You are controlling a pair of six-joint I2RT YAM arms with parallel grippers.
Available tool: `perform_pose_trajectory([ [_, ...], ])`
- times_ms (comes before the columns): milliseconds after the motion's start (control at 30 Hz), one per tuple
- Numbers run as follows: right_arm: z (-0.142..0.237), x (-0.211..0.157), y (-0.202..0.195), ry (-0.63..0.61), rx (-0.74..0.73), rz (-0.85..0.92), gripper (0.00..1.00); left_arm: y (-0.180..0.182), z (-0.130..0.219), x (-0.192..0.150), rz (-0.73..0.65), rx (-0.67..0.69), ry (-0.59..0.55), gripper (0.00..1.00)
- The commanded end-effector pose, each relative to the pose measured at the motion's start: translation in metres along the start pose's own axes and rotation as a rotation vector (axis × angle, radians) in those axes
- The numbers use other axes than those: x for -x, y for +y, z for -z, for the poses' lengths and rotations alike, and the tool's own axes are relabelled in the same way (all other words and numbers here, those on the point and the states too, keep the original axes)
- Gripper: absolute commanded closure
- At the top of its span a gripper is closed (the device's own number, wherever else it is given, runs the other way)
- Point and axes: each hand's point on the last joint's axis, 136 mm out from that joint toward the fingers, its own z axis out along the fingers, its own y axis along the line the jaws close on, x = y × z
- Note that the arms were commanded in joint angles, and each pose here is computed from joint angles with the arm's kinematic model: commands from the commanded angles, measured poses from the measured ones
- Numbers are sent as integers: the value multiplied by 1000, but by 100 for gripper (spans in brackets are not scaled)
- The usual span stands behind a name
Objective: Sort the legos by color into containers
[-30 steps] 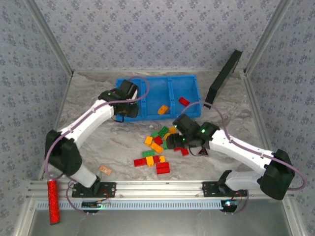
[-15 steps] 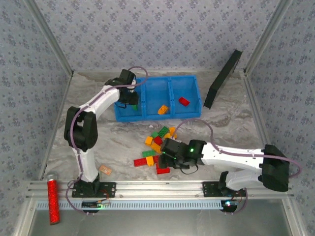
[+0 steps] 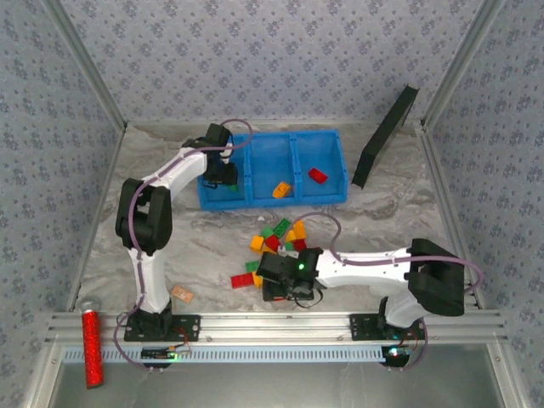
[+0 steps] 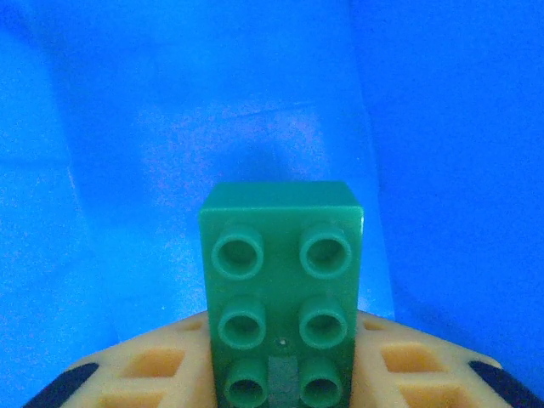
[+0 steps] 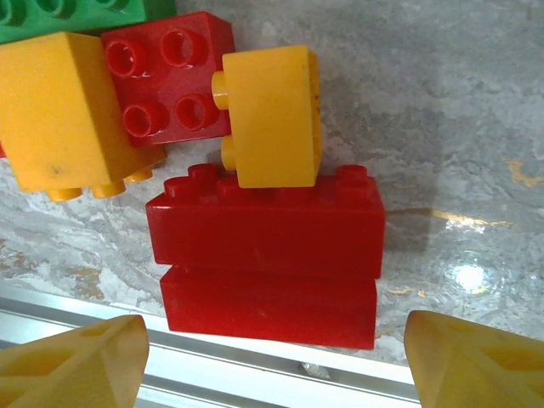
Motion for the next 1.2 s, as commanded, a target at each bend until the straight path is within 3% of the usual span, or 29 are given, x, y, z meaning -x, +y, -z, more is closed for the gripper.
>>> perform_pose_trajectory([
  [0, -1, 4, 0, -18, -33, 0, 20, -8, 7, 8, -5, -27, -16, 56],
  [333, -13, 4, -5, 8, -77, 34, 23, -9, 23, 8, -12, -35, -39, 44],
  [800, -13, -10, -17, 65, -108, 111, 42, -10, 58, 7, -28, -46, -90, 41],
  [1000, 8, -11, -28, 51, -115, 127, 45, -15, 87, -2, -44, -81, -106, 40],
  [1167, 48, -3, -45, 15, -120, 126, 45, -30, 110, -29, -98, -106, -71, 39],
])
